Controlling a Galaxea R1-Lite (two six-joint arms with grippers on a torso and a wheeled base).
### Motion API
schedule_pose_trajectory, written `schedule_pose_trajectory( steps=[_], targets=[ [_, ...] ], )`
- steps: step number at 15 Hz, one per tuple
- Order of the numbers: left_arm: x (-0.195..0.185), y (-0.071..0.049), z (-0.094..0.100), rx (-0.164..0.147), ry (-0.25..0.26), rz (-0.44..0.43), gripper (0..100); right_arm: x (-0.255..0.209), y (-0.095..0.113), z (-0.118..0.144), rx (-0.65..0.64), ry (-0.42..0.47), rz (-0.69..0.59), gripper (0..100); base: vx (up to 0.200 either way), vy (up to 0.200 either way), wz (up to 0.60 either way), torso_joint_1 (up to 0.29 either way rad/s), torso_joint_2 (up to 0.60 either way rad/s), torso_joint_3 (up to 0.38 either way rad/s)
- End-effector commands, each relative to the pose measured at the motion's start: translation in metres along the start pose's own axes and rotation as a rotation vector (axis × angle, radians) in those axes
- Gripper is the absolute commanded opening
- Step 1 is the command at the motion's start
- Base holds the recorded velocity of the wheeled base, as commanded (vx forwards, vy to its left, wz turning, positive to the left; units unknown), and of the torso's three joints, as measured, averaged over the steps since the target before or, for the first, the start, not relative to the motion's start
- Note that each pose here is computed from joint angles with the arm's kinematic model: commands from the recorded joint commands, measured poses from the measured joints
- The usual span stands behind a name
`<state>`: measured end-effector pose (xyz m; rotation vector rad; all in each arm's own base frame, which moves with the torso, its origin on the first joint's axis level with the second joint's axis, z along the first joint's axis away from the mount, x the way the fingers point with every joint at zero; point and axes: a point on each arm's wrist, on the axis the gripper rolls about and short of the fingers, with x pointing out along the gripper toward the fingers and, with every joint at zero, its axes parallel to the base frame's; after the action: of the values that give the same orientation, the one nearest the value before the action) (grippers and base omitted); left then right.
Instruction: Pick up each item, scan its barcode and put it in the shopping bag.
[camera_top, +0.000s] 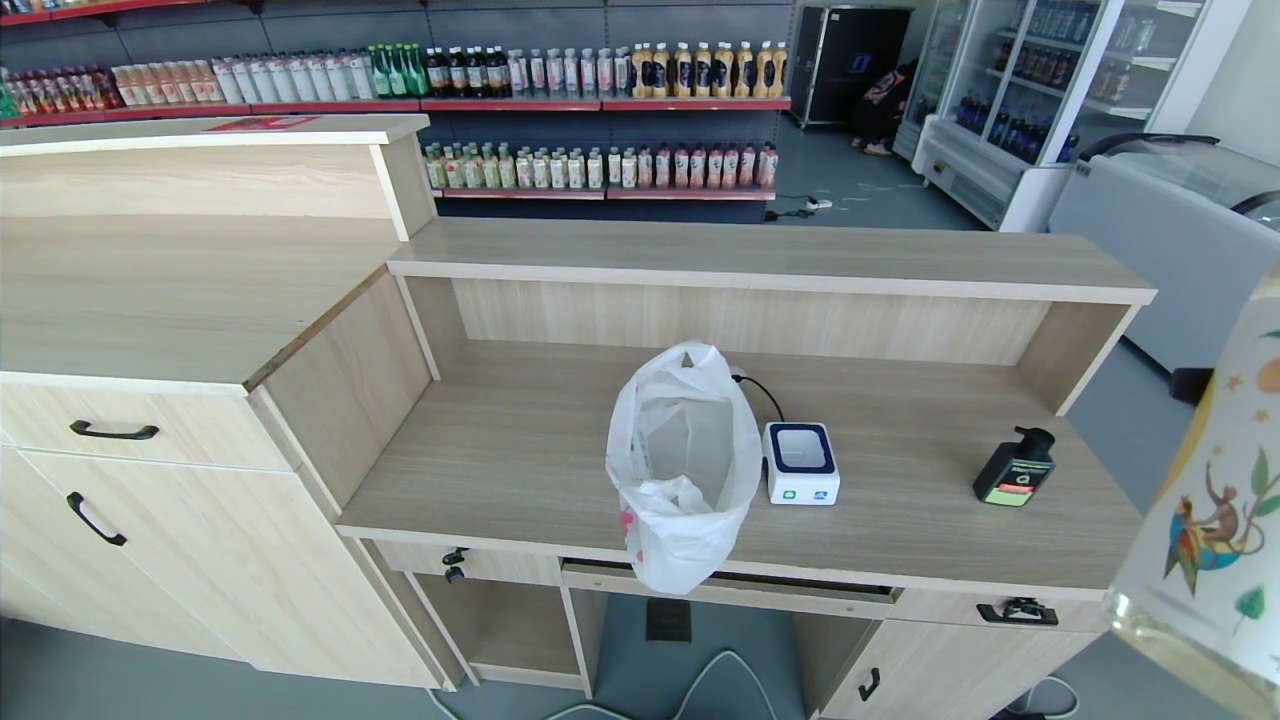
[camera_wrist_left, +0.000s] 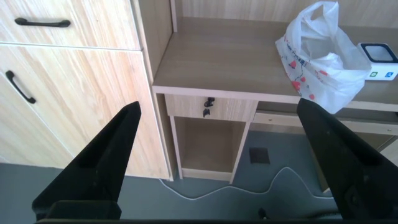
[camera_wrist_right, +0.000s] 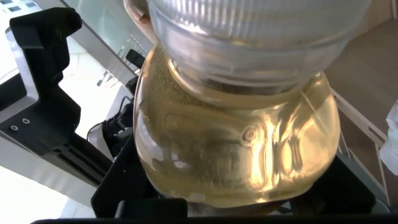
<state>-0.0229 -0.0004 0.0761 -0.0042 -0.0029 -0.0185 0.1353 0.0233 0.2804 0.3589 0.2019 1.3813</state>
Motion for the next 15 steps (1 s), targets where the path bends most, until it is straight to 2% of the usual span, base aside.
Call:
schedule_pose_trajectory(
  steps=[1,4,6,7,9,10,11,14,15],
  targets=[
    [0.0,0.0,0.0,0.0,0.0,0.0,100,0.001,-0.011,-0.001,0.007,-0.016,-0.032,0,0.0,0.0,0.0,0.0,0.0,0.0],
    [0.0,0.0,0.0,0.0,0.0,0.0,100,0.004,-0.043,-0.011,-0.113,-0.082,-0.208,0,0.0,0.0,0.0,0.0,0.0,0.0],
    [0.0,0.0,0.0,0.0,0.0,0.0,100,0.005,-0.076,-0.021,-0.219,-0.118,-0.476,0,0.0,0.0,0.0,0.0,0.0,0.0],
    [0.0,0.0,0.0,0.0,0.0,0.0,100,0.004,-0.099,-0.026,-0.279,-0.105,-0.653,0,0.0,0.0,0.0,0.0,0.0,0.0],
    [0.0,0.0,0.0,0.0,0.0,0.0,100,-0.006,-0.136,-0.037,-0.387,-0.039,-0.909,0,0.0,0.0,0.0,0.0,0.0,0.0],
    [0.0,0.0,0.0,0.0,0.0,0.0,100,-0.011,-0.143,-0.039,-0.424,-0.036,-0.929,0,0.0,0.0,0.0,0.0,0.0,0.0],
    [0.0,0.0,0.0,0.0,0.0,0.0,100,-0.014,-0.155,-0.046,-0.504,0.005,-0.95,0,0.0,0.0,0.0,0.0,0.0,0.0],
    [0.0,0.0,0.0,0.0,0.0,0.0,100,-0.039,-0.17,-0.057,-0.714,0.2,-1.05,0,0.0,0.0,0.0,0.0,0.0,0.0],
    [0.0,0.0,0.0,0.0,0.001,0.0,100,-0.04,-0.171,-0.057,-0.745,0.219,-1.054,0,0.0,0.0,0.0,0.0,0.0,0.0]
  ],
)
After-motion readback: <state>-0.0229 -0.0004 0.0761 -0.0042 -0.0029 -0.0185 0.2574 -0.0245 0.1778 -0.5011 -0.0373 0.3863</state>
